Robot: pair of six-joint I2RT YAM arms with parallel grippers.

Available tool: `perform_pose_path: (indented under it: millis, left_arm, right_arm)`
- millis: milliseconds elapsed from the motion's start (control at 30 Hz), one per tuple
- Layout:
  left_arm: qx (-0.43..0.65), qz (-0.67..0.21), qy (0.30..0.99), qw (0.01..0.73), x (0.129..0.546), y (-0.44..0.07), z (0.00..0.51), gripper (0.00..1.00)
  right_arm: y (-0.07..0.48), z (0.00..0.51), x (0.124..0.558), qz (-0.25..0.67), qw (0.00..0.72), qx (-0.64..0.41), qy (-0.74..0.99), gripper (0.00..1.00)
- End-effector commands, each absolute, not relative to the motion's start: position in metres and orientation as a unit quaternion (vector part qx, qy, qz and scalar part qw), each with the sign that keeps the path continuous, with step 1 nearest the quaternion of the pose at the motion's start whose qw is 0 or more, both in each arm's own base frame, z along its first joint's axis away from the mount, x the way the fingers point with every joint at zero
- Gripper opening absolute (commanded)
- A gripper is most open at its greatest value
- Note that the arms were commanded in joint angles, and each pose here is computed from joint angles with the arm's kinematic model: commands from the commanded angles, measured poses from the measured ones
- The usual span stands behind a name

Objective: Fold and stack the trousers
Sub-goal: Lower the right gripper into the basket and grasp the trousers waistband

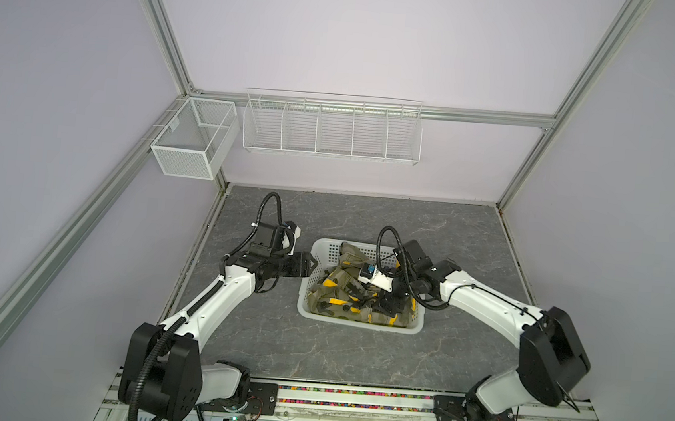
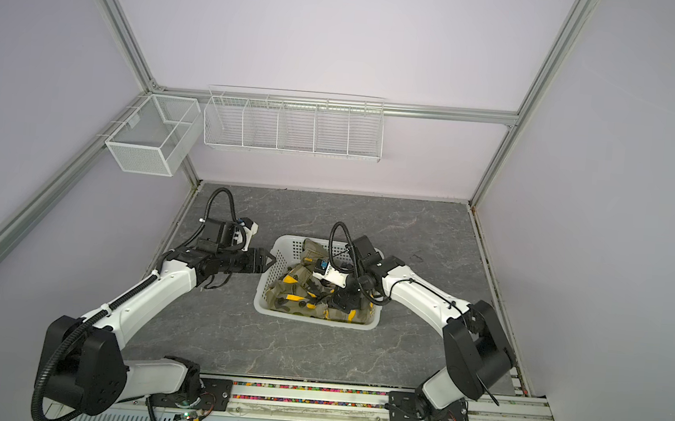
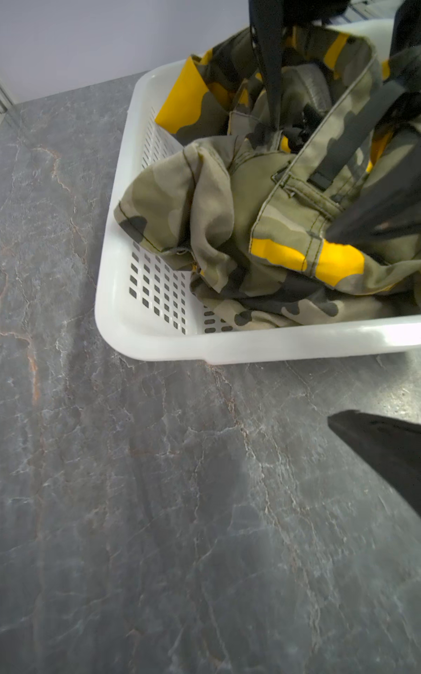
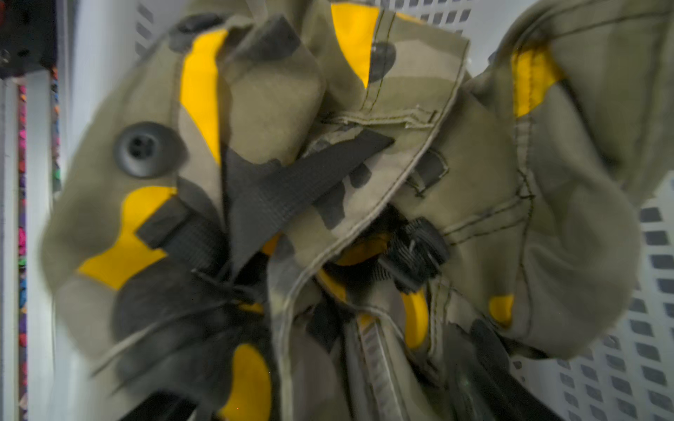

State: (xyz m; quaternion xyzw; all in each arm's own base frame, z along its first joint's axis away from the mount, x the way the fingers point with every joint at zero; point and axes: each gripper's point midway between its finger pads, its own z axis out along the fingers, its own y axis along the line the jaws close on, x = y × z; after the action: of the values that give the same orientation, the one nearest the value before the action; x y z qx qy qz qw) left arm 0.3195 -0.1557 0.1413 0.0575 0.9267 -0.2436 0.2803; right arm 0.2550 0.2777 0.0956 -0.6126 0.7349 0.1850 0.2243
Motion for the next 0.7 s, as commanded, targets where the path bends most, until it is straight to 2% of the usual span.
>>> perform_pose_path:
  millis: [0,67,233,333,400,433,567,667]
  left_arm:
    - [0.047,-0.241,0.930,0.273,0.319,-0.158,0.131,0.61]
    - [0.047,-0.240,0.932,0.267,0.318,-0.160,0.126,0.53]
    - [0.049,-0.216,0.941,0.256,0.317,-0.154,0.113,0.47]
    - [0.052,-0.213,0.944,0.245,0.318,-0.154,0.106,0.40]
    - [0.051,-0.211,0.946,0.241,0.320,-0.155,0.103,0.39]
    - [0.051,-0.213,0.946,0.241,0.321,-0.156,0.102,0.35]
    - [0.051,-0.213,0.947,0.235,0.324,-0.158,0.099,0.30]
    - [0.049,-0.209,0.949,0.231,0.325,-0.158,0.097,0.24]
  right_arm:
    - [0.285,0.080,0.270,0.156,0.240,-0.634,0.718,0.88]
    - [0.291,0.070,0.270,0.152,0.238,-0.645,0.710,0.88]
    - [0.295,0.044,0.261,0.142,0.193,-0.672,0.701,0.88]
    - [0.297,0.044,0.261,0.146,0.186,-0.674,0.700,0.88]
    - [0.296,0.040,0.258,0.148,0.173,-0.675,0.702,0.93]
    - [0.295,0.038,0.257,0.146,0.165,-0.676,0.703,0.99]
    - [0.290,0.036,0.253,0.146,0.149,-0.670,0.712,0.83]
    - [0.290,0.045,0.254,0.145,0.150,-0.661,0.721,0.59]
